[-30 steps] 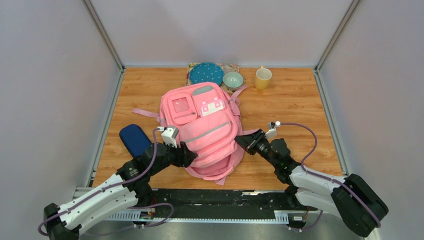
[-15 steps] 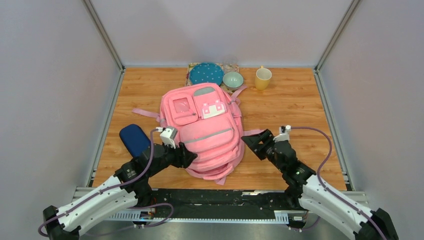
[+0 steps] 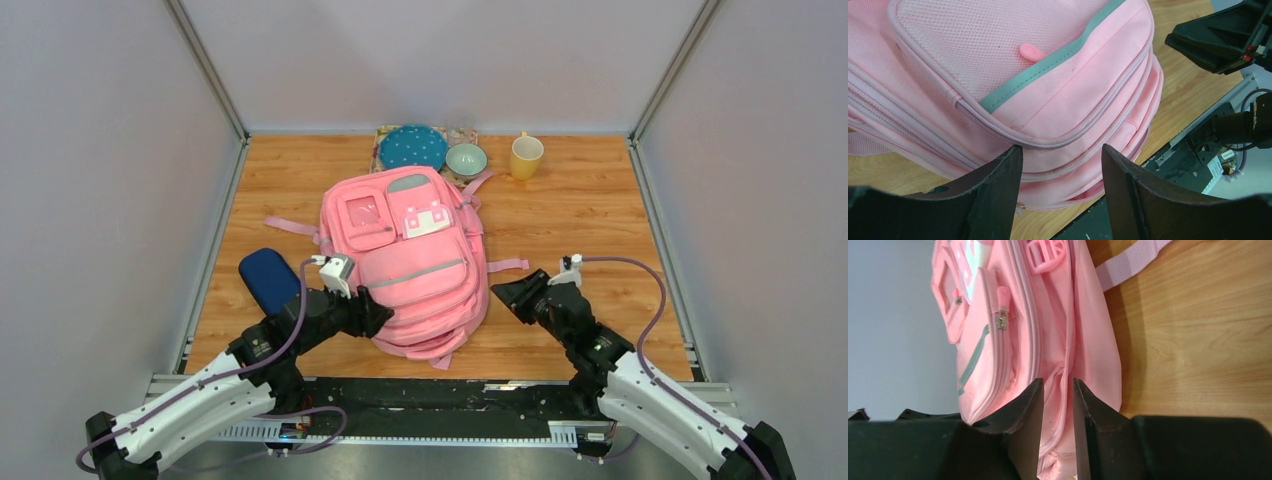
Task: Pack the student bag
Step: Zip the student bag at the center of the board.
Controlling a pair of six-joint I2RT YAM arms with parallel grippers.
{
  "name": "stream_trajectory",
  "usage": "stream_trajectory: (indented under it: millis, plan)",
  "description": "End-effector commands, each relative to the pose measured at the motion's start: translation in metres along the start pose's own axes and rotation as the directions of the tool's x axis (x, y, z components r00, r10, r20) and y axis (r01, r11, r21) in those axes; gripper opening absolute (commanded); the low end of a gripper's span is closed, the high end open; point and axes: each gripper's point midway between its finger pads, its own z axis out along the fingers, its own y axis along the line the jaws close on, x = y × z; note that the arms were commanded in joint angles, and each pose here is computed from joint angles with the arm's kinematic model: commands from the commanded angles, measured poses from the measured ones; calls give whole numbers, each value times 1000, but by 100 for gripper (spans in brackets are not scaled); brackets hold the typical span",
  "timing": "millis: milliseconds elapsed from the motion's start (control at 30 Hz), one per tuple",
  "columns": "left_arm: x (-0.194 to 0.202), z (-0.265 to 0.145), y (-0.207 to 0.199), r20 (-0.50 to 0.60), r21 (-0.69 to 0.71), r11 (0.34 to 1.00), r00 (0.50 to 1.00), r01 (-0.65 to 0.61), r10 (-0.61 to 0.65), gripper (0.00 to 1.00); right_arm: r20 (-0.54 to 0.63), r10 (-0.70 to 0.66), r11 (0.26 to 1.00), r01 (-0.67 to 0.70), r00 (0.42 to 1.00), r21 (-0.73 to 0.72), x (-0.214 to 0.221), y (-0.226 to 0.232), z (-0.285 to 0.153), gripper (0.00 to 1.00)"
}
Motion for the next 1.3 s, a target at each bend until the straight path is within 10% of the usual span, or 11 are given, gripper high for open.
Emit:
stream_trajectory:
  millis: [0,133,233,1267]
  plan:
    - [-30,-7,-13,93,28,1000,996,6,-8,67,-60,-31,998,27,998,-63,8,27,12,31]
    - [-30,-7,-14,90,30,1000,996,8,-11,67,-46,-88,996,87,995,-20,1,35,26,59]
    - [-30,-7,-14,91,32,999,996,10,-13,67,-29,-132,991,132,991,10,-4,37,35,61]
    - [-26,-6,-10,87,22,1000,996,11,-13,67,-14,-108,991,109,994,81,-18,12,60,44]
